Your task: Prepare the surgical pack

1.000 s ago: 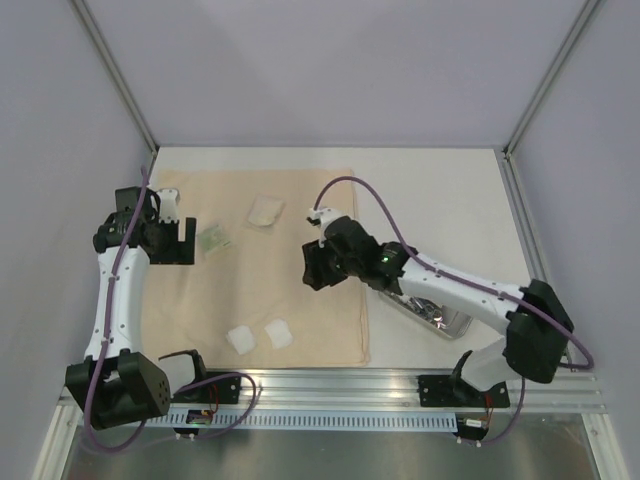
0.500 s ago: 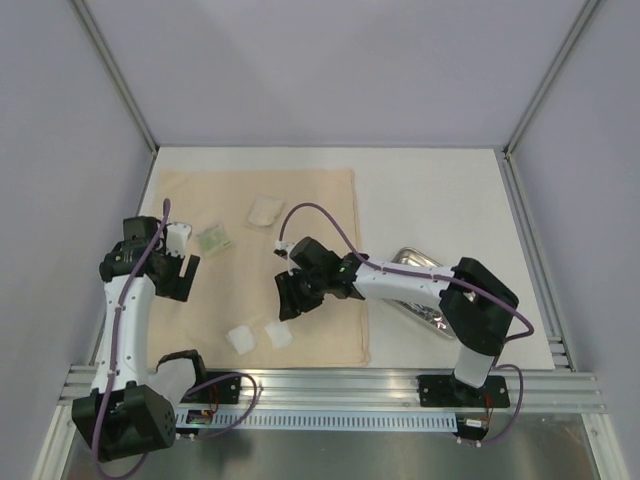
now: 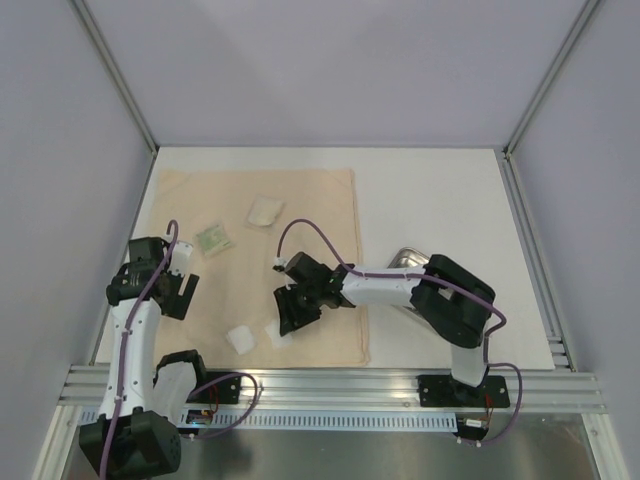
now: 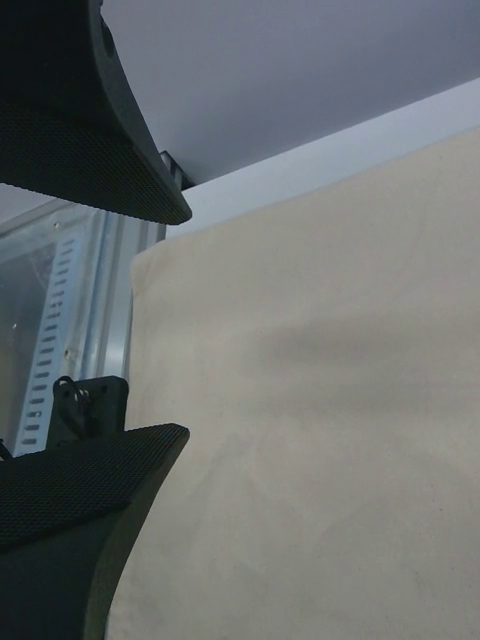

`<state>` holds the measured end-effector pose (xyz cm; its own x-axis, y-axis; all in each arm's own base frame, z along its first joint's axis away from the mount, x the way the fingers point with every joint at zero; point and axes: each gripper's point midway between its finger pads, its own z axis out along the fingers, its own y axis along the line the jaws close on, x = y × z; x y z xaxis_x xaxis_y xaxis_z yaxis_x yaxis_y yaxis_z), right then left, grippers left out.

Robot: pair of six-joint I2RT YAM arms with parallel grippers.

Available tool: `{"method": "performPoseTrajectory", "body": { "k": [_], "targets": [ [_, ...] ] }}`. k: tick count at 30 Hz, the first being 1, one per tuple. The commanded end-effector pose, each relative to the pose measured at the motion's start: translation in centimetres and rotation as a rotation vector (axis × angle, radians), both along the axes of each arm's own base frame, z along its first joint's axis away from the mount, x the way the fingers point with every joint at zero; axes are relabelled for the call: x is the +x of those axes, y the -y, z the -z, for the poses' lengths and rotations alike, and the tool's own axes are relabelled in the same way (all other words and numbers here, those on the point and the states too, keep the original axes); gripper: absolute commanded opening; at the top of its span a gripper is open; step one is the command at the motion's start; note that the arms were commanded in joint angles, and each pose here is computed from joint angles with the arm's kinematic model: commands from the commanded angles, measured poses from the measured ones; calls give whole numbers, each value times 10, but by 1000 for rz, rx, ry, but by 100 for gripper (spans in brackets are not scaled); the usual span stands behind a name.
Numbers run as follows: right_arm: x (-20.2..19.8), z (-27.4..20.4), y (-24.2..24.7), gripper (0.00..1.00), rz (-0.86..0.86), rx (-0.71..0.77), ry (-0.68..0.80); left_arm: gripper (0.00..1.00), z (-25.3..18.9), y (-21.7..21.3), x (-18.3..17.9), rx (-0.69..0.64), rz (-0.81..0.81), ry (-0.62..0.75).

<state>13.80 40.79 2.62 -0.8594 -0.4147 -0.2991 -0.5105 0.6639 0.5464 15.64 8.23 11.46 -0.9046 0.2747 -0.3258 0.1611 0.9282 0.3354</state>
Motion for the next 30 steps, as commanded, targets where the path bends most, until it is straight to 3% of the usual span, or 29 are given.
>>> {"method": "performPoseTrajectory", "body": {
  "k": [1, 10, 13, 17, 25, 30],
  "targets": [
    [0, 5, -14, 45, 1, 51, -23, 90, -2, -1, 2, 3, -11, 31],
    [3, 0, -24, 38, 0, 91, -22, 90, -2, 2, 3, -13, -13, 38],
    [5, -3, -30, 16, 0, 101, -20, 90, -1, 2, 3, -16, -11, 39],
    [7, -12, -35, 1, -13, 112, -9, 90, -1, 3, 2, -21, -11, 38],
    [13, -85, -49, 0, -69, 244, 82, 90, -1, 3, 0, -20, -15, 37],
    [2, -91, -68, 0, -142, 271, 62, 90, -1, 4, 1, -23, -15, 38]
  ]
}}
